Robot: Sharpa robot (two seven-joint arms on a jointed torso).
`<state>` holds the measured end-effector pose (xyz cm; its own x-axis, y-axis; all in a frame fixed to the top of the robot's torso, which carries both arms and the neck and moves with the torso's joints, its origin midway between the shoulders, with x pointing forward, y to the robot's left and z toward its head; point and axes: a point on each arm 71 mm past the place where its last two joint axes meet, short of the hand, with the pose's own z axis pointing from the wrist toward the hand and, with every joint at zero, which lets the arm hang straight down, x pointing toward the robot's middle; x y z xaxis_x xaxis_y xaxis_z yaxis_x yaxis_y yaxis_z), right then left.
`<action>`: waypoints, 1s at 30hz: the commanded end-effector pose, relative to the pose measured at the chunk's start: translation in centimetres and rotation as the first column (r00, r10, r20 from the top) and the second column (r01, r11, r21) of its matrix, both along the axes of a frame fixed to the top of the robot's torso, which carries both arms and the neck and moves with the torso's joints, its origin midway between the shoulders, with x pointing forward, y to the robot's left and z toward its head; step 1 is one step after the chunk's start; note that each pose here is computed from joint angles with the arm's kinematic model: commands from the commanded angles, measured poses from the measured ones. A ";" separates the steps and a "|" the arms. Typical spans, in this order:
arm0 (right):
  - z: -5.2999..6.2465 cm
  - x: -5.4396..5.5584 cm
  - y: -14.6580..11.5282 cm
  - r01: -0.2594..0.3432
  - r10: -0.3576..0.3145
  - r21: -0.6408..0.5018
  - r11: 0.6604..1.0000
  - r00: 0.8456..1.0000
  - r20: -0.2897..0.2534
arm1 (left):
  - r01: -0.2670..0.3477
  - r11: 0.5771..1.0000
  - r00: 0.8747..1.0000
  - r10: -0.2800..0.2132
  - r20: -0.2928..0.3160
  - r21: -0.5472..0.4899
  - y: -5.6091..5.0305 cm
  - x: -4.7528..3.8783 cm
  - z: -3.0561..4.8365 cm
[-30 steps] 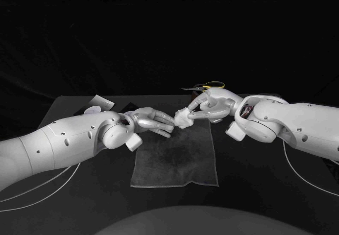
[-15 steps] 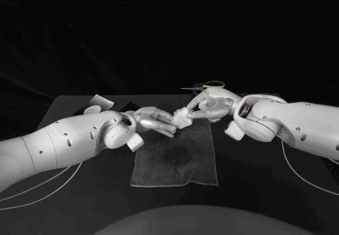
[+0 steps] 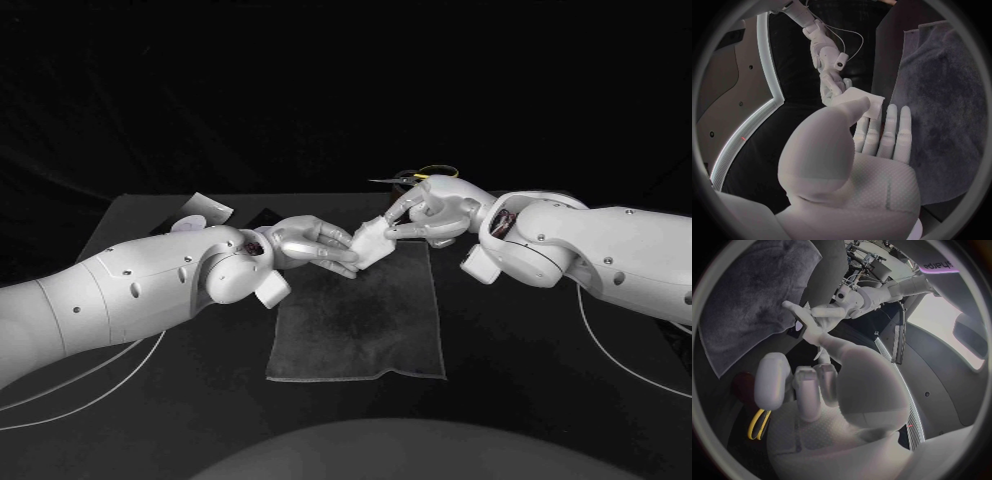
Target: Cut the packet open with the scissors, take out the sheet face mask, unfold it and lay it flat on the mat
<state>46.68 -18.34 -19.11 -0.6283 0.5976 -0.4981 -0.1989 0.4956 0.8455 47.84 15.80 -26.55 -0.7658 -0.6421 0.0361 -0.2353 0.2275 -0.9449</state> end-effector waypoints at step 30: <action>0.1 0.2 -0.3 0.013 -0.013 0.007 1.000 1.000 0.020 | 0.050 0.999 0.998 -0.050 -0.042 -0.007 -0.1 -0.37 -0.13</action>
<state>46.94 -18.72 -19.11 -0.6128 0.6083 -0.5045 -0.1973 0.5004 0.8430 47.67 15.97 -26.66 -0.7766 -0.6258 0.0727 -0.2665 0.2217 -0.9380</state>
